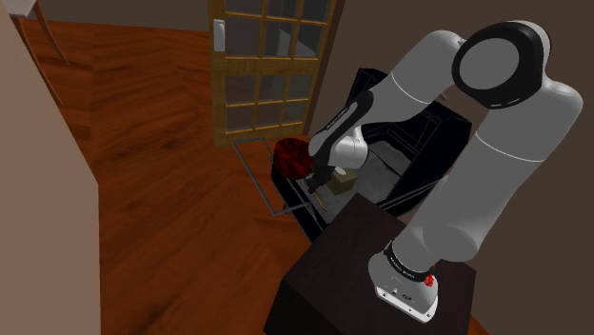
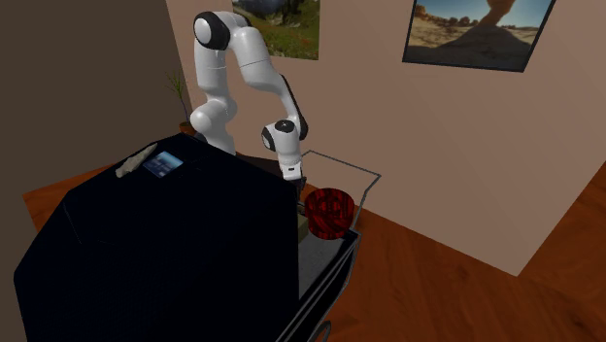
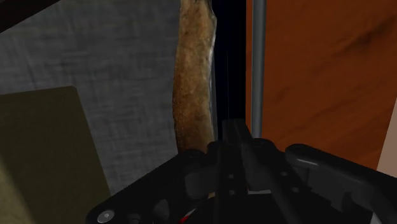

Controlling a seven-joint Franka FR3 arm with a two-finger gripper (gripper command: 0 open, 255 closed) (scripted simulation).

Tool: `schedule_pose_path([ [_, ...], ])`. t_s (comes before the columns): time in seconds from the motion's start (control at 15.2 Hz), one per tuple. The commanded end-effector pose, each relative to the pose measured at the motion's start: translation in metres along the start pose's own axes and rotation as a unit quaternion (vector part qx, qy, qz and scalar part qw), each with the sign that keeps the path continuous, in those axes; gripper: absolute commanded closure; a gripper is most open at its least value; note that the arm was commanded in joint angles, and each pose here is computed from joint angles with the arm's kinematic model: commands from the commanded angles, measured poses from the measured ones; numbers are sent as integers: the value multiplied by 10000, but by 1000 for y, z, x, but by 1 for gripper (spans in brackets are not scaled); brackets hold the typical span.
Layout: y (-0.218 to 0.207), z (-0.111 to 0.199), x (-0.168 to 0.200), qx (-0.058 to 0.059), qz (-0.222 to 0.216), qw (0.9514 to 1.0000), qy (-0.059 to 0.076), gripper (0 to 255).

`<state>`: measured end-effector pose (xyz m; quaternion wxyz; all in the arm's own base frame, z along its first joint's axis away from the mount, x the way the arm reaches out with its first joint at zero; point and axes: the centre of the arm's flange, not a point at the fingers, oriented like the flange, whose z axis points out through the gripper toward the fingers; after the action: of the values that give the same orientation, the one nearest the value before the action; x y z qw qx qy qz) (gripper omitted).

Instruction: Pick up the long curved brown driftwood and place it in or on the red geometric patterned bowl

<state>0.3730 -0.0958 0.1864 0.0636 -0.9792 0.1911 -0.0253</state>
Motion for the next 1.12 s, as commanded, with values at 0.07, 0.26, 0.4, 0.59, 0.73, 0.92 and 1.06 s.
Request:
schedule_pose_path([
  [0.07,0,0,0,0,0,10000,0,255],
  [0.26,5,-8,-29,-174,289,9992,208,0],
  [0.4,8,-15,-58,-348,577,9969,415,0],
  [0.59,10,-6,-64,-385,639,9962,459,0],
  [0.73,11,5,-63,-385,639,9962,459,0],
  [0.92,12,20,-62,-386,639,9962,459,0],
  [1.06,12,23,-61,-385,639,9962,459,0],
])
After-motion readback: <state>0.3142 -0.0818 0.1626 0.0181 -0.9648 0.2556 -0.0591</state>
